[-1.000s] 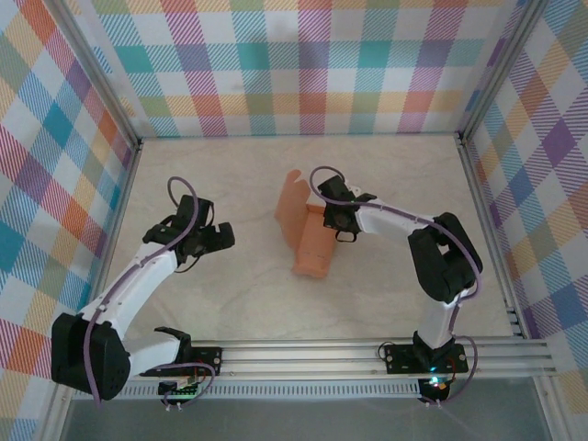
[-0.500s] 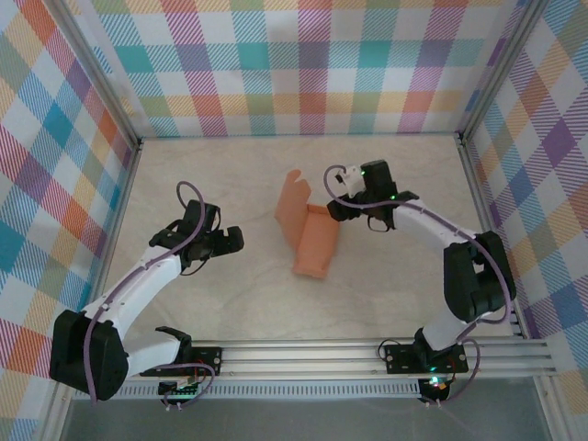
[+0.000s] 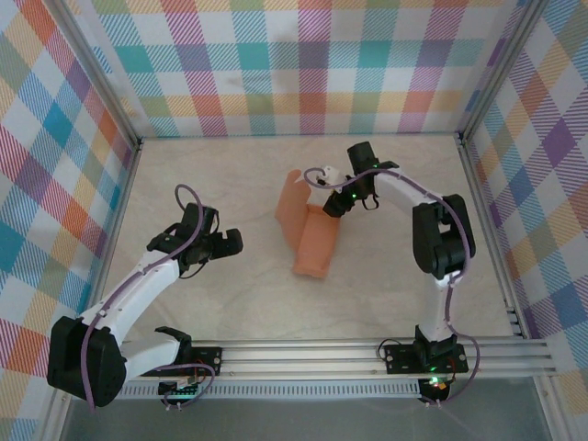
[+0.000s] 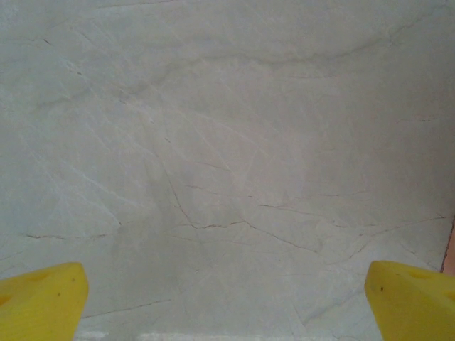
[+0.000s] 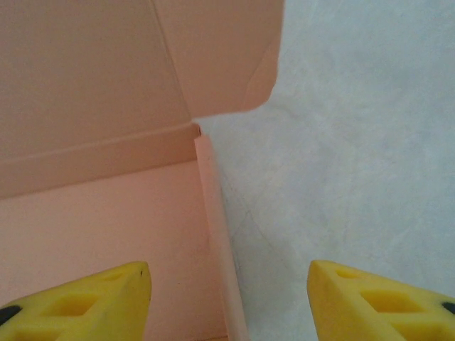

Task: Fold the paper box

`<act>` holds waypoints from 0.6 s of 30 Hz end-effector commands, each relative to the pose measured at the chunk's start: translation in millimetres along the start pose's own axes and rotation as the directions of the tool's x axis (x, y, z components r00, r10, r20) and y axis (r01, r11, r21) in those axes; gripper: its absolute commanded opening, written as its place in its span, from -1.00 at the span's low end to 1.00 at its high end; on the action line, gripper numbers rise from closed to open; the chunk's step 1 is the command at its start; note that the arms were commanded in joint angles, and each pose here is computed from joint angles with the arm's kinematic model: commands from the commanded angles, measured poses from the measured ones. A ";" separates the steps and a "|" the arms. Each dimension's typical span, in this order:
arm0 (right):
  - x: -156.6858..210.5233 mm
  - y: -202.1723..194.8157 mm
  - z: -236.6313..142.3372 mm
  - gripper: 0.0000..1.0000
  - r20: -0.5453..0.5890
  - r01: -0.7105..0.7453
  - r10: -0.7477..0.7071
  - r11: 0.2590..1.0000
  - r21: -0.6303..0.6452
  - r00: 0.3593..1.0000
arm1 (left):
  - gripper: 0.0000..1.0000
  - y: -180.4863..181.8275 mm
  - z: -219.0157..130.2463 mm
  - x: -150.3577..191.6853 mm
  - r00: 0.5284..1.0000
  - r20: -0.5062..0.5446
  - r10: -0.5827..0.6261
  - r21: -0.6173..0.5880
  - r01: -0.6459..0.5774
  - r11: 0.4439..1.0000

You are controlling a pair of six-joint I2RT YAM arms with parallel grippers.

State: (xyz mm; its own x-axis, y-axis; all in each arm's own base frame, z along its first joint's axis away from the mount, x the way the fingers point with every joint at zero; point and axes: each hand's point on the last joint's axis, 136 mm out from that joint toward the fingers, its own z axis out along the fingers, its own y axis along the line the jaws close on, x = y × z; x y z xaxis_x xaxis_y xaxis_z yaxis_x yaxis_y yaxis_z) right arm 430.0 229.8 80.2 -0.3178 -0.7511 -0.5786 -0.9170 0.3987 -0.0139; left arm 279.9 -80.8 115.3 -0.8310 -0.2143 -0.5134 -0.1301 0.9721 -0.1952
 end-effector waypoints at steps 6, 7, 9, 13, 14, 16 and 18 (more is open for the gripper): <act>3.3 -1.5 20.0 -0.02 -0.041 0.055 -0.058 0.996 -0.074 0.997 | 1.00 -2.1 2.1 5.5 1.000 -0.019 0.007 0.011 -0.007 1.000; 2.6 -1.9 21.2 -0.04 -0.040 0.055 -0.058 0.996 -0.075 0.998 | 1.00 -2.3 2.5 5.6 1.000 -0.020 0.007 0.011 -0.006 1.000; 1.1 -4.6 23.6 -0.17 -0.034 0.059 -0.061 0.996 -0.070 0.998 | 1.00 -3.6 3.7 5.1 1.000 -0.022 0.006 0.016 -0.005 1.000; 3.4 -8.1 29.1 -0.34 -0.046 0.062 -0.065 0.995 -0.073 0.997 | 1.00 -4.5 4.8 5.1 1.000 -0.028 0.009 0.014 -0.008 1.000; 3.7 -7.5 30.3 -0.36 -0.049 0.063 -0.067 0.995 -0.077 0.997 | 1.00 -4.3 4.7 5.2 1.000 -0.030 0.009 0.013 -0.009 1.000; 3.4 -8.1 30.9 -0.38 -0.045 0.064 -0.068 0.995 -0.080 0.997 | 1.00 -3.5 4.5 4.9 1.000 -0.029 0.010 0.008 -0.010 1.000; 3.1 -7.0 32.8 -0.43 -0.043 0.064 -0.068 0.994 -0.090 0.997 | 1.00 -2.3 4.7 4.9 1.000 -0.029 0.012 0.001 -0.012 1.000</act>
State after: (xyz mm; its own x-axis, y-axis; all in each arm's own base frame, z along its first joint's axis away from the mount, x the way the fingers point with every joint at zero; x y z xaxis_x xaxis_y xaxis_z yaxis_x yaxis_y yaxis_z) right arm 447.2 235.4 52.1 -0.2861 -0.7959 -0.5336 -0.9409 0.3388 -0.0008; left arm 278.6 -82.3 108.0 -0.8457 -0.2097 -0.4907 -0.1296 0.9727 -0.1924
